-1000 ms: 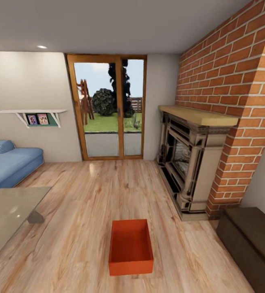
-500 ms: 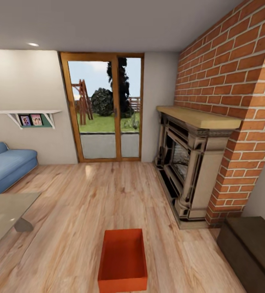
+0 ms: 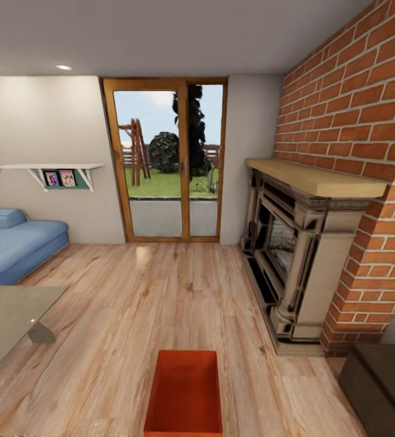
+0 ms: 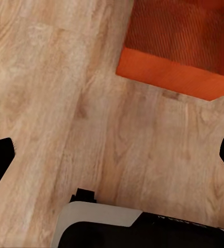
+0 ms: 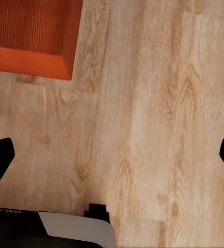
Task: Move the two storage containers from the living room to the garage. In the garage, place one container on the floor and stack the other container on top of it (either order is fine).
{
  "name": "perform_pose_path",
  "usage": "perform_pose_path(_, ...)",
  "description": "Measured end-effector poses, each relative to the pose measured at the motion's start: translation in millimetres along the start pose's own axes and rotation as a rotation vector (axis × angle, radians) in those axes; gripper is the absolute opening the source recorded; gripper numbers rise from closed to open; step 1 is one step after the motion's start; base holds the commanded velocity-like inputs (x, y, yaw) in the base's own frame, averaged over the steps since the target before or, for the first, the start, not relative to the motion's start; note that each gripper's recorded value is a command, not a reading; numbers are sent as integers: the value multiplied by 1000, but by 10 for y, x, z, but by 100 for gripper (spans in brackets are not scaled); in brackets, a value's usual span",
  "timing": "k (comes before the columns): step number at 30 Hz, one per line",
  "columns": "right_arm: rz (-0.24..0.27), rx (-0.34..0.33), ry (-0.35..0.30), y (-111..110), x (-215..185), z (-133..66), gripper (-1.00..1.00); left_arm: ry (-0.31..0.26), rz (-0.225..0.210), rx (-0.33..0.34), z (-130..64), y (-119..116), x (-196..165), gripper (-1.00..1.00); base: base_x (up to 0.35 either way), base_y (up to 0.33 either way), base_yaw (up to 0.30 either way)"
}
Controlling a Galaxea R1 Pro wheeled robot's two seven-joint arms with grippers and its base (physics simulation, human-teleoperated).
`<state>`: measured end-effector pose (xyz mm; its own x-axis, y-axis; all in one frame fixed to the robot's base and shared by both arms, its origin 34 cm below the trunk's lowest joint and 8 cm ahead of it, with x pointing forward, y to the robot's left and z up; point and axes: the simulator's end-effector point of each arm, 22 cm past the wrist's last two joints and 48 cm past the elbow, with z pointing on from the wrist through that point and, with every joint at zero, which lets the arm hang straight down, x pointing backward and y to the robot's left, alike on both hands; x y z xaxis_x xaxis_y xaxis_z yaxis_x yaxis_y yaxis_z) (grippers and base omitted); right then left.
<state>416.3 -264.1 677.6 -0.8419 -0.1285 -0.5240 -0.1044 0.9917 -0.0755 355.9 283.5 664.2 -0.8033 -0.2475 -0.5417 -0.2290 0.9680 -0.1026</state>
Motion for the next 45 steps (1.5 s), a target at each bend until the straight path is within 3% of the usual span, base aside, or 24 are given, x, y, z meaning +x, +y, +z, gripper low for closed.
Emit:
perform_pose_path(10,-1,0,0,-1,0,-3,100,0,0,-3,-2,19,-3,100,149,51,225)
perform_pose_path(19,0,0,0,-3,1,-3,100,1,1,-5,-2,35,-5,100,288,107,12)
perform_pose_path(34,0,0,-1,0,1,-3,100,1,1,-5,-2,34,-6,100,288,109,-230)
perform_pose_path(45,0,0,0,-1,0,0,100,0,0,-5,1,36,-9,100,46,23,-152)
